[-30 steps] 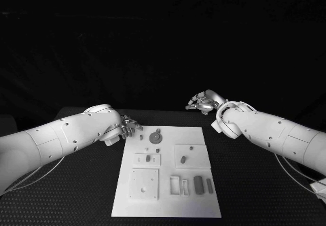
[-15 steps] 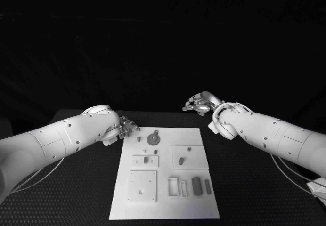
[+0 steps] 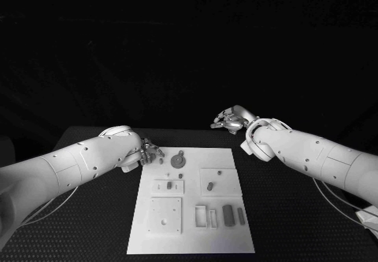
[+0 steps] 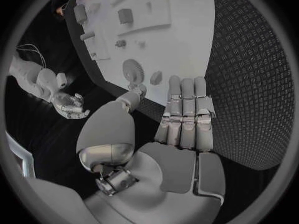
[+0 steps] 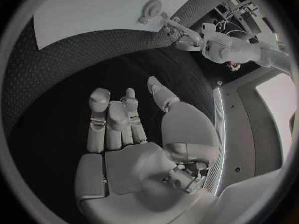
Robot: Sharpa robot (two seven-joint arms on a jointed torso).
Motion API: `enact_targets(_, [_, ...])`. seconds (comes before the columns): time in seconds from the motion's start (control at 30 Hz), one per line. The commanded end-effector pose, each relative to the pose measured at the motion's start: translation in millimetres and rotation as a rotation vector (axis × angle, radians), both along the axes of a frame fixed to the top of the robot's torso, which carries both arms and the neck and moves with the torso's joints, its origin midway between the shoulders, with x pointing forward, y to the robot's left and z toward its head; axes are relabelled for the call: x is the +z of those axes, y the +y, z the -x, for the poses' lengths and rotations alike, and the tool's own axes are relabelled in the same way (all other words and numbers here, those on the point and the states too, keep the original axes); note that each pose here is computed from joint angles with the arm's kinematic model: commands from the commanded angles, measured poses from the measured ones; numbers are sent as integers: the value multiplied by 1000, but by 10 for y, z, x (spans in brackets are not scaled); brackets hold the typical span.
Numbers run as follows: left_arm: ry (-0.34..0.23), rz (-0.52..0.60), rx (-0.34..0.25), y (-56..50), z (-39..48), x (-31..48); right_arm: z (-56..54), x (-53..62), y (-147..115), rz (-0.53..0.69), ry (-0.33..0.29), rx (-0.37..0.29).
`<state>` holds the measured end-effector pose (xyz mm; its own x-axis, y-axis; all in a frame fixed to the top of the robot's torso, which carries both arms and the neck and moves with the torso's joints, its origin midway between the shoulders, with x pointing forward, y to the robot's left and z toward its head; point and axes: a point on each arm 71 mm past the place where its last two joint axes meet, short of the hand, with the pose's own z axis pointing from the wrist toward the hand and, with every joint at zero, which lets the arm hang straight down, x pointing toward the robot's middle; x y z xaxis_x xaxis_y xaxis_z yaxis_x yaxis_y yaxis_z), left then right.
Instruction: Assemble the parts on the task board
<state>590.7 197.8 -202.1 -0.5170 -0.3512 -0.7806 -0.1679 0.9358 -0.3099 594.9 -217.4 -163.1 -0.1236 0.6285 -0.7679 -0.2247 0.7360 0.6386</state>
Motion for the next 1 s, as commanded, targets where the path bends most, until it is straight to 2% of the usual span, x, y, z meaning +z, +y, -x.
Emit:
enact_targets(0.03, [16, 11, -37, -54, 11, -21, 2, -2, 6, 4, 2, 11])
enact_targets(0.23, [24, 25, -35, -73, 18, -32, 7, 11, 32, 64, -35, 32])
enact_targets(0.5, [52, 31, -54, -122, 42, -52, 6, 8, 35, 60, -29, 32])
enact_targets(1.0, [58, 31, -44, -99, 42, -109, 8, 9, 33, 59, -30, 31])
